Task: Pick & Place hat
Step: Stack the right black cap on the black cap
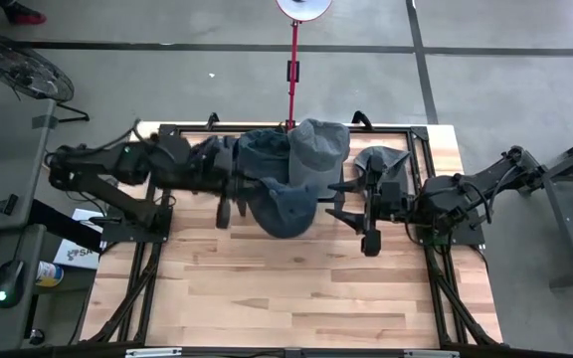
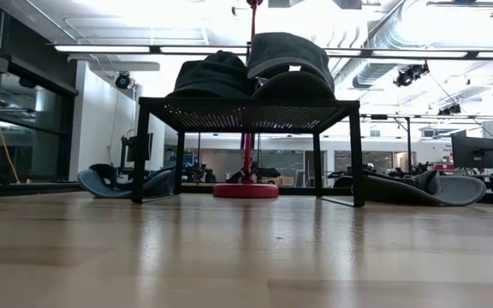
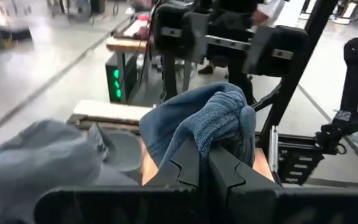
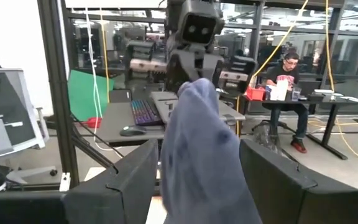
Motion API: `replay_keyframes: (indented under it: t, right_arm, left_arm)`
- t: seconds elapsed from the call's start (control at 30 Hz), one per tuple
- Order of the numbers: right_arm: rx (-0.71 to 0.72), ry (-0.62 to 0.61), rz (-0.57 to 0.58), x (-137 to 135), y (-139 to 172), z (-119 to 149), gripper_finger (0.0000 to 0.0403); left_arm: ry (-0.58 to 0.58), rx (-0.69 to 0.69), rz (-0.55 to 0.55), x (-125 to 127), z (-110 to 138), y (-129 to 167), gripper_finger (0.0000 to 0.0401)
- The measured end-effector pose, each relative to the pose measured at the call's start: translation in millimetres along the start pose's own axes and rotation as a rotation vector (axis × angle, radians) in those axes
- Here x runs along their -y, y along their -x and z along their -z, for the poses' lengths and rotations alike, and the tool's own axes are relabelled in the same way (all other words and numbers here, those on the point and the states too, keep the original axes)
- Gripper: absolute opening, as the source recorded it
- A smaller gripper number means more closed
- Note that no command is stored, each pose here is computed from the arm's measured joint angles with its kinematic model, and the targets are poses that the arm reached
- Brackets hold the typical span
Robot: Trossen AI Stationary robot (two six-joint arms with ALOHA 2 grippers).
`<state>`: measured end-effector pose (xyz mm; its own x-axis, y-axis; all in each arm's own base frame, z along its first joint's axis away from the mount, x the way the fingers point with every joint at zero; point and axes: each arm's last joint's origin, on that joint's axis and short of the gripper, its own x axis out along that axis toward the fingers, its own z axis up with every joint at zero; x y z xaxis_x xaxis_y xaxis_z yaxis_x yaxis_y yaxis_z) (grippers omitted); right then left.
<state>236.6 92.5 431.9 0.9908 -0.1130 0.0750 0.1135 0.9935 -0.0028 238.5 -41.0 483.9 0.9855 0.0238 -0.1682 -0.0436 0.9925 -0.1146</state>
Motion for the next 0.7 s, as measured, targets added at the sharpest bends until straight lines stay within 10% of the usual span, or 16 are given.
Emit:
replay_keyframes:
  t: [0.7]
  right_arm:
    - [-0.02, 0.005, 0.054, 2, 0, 2, 0.022]
  left_arm:
    - [0.256, -0.176, -0.139, -83, -16, 30, 0.0]
